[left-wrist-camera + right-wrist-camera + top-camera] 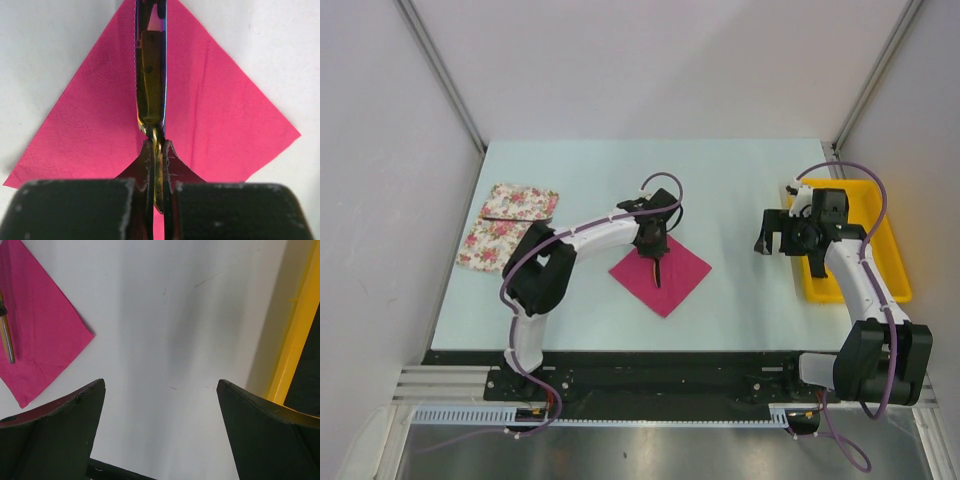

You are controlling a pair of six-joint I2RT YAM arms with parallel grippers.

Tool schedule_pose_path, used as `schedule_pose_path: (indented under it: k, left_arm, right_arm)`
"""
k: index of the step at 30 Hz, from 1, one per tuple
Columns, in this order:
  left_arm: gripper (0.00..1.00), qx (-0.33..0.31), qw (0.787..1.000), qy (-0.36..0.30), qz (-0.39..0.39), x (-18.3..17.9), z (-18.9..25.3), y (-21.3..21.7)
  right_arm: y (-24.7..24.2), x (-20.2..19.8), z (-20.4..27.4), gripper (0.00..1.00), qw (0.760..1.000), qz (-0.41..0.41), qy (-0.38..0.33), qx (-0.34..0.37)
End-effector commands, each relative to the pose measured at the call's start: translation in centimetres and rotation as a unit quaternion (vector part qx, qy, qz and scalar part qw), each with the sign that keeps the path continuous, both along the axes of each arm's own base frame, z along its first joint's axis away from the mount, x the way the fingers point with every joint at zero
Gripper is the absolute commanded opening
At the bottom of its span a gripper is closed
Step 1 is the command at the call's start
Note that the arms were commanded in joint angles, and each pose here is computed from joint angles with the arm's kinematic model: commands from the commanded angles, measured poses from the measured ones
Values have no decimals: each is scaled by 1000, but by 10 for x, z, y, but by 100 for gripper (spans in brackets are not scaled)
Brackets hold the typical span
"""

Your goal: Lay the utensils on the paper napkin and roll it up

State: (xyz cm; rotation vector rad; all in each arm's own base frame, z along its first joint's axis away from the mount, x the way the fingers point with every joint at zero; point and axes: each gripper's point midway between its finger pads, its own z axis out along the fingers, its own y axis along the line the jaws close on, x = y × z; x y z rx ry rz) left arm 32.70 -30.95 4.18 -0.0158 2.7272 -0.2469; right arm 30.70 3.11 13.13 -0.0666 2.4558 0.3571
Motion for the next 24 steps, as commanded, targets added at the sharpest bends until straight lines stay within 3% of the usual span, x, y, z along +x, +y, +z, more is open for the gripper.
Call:
schedule_pose_path:
  k: [1,16,22,24]
  left_arm:
    - [0,-10,1000,-23,7,13,13,-9]
    - [1,13,1000,-19,-4,15,-2,-6]
    - [20,21,1000,-8,-12,14,-11,-4]
    - [32,24,1000,-6,-12,13,-13,-2]
  right_arm:
    - [-1,5,8,100,1000,-8,-23,1]
    - [-2,2,2,100,1000,-9,-14,2]
    - [-1,1,2,100,1000,-8,-12,4]
    - [-2,2,2,100,1000,-8,-13,2]
